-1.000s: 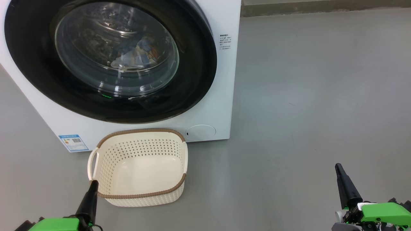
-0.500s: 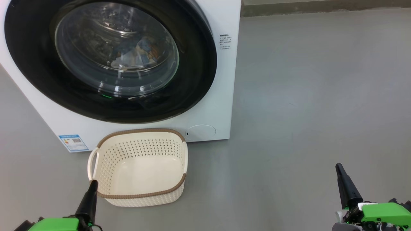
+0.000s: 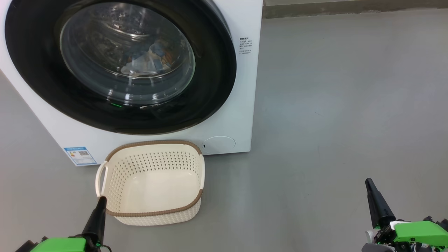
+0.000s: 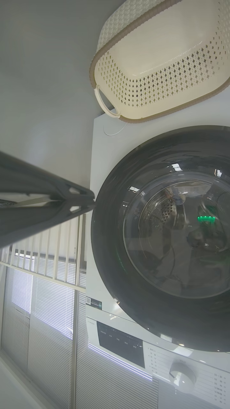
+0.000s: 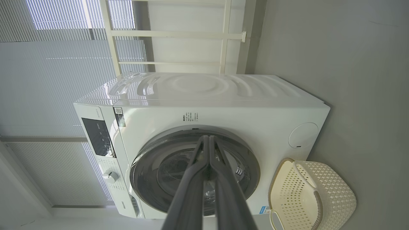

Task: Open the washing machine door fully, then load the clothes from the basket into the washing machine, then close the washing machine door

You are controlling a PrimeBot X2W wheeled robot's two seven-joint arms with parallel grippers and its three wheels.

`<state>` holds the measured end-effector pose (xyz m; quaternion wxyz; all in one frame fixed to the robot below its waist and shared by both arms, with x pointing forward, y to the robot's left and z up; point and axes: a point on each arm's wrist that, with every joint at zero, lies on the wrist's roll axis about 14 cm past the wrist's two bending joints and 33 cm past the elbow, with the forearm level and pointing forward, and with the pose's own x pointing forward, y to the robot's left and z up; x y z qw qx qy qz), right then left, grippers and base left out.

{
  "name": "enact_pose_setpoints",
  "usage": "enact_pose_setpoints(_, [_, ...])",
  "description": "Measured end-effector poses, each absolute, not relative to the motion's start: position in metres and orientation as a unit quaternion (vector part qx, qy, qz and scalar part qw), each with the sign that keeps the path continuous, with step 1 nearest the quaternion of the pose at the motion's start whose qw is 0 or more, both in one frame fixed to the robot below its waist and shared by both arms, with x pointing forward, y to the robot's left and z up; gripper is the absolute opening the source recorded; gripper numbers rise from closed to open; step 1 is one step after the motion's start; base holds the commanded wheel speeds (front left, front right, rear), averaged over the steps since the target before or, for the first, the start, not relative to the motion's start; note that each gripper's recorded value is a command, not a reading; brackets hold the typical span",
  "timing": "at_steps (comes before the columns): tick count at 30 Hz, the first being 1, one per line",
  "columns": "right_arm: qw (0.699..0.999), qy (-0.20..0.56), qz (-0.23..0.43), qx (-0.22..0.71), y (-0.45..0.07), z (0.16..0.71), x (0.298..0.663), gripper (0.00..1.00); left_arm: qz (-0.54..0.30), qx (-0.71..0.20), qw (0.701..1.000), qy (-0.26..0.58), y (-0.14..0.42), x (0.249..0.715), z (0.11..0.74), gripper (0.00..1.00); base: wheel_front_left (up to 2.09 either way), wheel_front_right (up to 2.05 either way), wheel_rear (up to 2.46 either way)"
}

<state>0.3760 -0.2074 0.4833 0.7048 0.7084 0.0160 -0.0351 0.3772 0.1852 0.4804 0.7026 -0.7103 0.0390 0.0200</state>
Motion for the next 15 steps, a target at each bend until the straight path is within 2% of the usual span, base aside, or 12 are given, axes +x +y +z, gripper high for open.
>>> enact_pose_setpoints(15, [0.704,0.015,-0.036,0.709,-0.2079,0.4832,0.3759,0.00,0.020,-0.710,0.703,0.039,0.1852,0.3771,0.4804,0.00,0.00,0.00,0.00])
